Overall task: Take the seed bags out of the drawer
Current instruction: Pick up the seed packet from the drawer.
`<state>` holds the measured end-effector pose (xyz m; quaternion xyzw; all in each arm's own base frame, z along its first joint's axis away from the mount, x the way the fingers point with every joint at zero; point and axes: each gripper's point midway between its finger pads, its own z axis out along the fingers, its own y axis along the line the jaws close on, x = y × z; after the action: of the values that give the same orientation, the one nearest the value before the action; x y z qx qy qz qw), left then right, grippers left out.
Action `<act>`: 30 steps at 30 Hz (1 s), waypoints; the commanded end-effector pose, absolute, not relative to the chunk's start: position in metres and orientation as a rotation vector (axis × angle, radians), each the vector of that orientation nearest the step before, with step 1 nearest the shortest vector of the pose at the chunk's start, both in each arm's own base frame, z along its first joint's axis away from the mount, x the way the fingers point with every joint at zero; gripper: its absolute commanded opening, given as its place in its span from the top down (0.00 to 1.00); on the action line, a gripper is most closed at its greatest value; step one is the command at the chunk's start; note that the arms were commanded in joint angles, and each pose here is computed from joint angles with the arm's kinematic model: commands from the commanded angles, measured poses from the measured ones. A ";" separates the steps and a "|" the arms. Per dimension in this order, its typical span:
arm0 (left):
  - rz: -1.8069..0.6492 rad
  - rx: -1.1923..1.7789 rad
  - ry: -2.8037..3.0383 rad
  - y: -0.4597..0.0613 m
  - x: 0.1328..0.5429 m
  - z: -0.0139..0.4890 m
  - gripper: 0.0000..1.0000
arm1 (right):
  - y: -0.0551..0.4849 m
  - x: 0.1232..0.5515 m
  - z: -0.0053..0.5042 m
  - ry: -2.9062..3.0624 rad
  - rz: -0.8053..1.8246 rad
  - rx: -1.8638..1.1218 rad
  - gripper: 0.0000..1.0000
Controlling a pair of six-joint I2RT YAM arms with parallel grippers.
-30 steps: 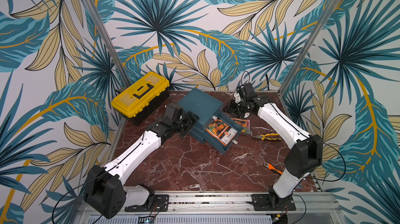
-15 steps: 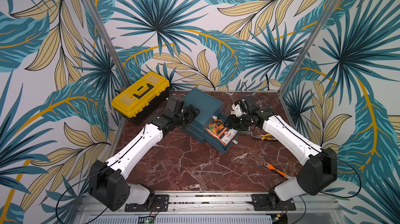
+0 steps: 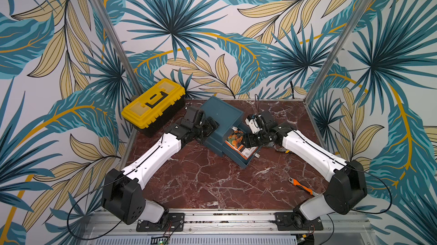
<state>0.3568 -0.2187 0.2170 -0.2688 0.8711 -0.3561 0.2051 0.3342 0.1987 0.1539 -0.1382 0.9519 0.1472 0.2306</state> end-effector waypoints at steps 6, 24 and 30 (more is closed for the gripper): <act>-0.929 -0.767 2.464 -0.209 0.348 0.208 0.18 | 0.205 0.329 0.129 2.617 0.395 -0.380 0.35; -0.951 -0.748 2.481 -0.213 0.348 0.209 0.18 | 0.205 0.337 0.107 2.608 0.233 -0.346 0.34; -0.945 -0.743 2.483 -0.212 0.348 0.210 0.18 | 0.208 0.335 0.100 2.622 0.248 -0.319 0.32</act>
<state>0.3554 -0.2188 0.2163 -0.2657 0.8729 -0.3561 0.2016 0.3400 0.2103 0.1172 -0.1288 0.9520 0.0991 0.2593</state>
